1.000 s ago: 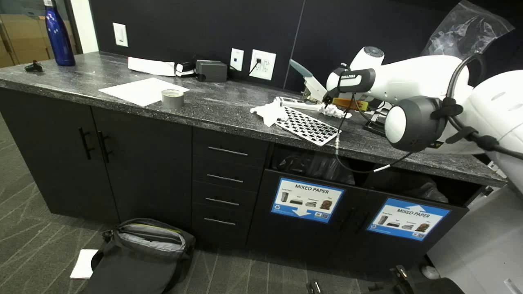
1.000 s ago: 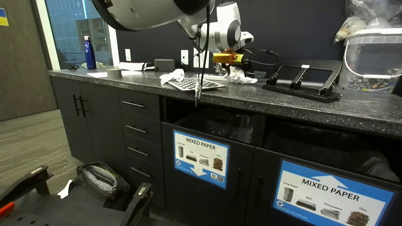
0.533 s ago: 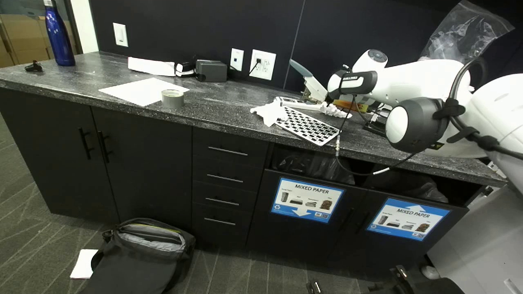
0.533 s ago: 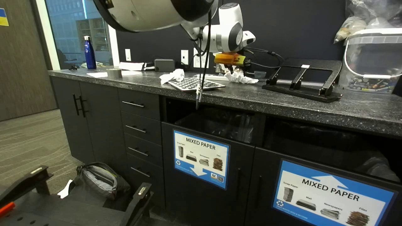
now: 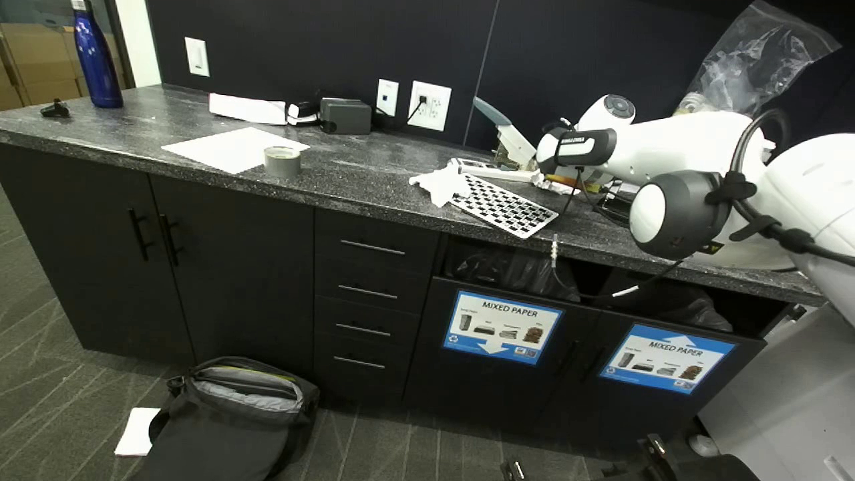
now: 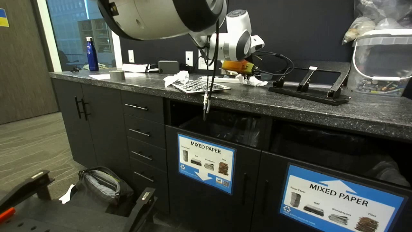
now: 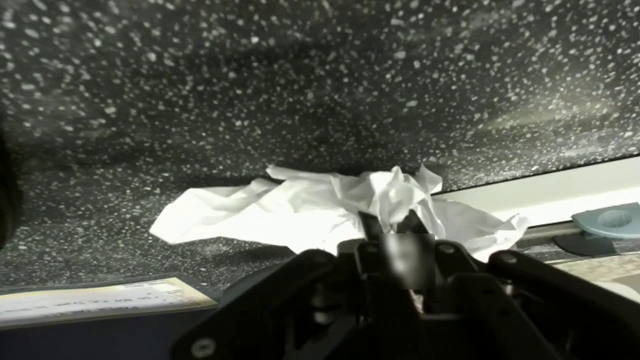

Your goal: Put all the white pieces of paper in the left bin

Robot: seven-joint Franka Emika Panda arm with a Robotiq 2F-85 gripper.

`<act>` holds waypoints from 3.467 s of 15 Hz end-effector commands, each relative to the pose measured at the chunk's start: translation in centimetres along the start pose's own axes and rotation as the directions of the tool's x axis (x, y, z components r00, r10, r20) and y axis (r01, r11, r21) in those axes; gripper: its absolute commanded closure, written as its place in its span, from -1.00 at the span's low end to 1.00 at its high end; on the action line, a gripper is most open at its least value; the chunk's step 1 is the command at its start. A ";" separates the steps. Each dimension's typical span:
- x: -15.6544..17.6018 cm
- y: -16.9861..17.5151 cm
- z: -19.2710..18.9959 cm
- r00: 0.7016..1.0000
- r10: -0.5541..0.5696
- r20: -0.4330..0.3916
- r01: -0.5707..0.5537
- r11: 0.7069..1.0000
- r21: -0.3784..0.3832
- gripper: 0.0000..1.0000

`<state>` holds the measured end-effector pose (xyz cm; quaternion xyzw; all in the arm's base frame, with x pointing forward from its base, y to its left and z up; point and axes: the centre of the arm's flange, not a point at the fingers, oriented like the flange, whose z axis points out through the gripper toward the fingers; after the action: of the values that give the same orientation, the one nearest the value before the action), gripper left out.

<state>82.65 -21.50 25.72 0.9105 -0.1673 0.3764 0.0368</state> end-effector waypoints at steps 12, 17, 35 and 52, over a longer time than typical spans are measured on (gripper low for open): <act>1.9 -3.1 -4.1 0.998 -0.063 0.023 0.065 0.994 -0.090 0.81; 0.7 -7.8 -10.6 0.985 -0.093 0.148 0.120 0.974 -0.191 0.86; -7.0 -14.9 -30.1 0.392 0.243 0.887 0.401 0.823 -0.403 0.84; -26.5 -6.5 -33.8 -0.396 0.098 0.913 0.390 0.918 0.071 0.85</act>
<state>51.77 -1.55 33.51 0.7997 -0.0890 -0.5794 0.1296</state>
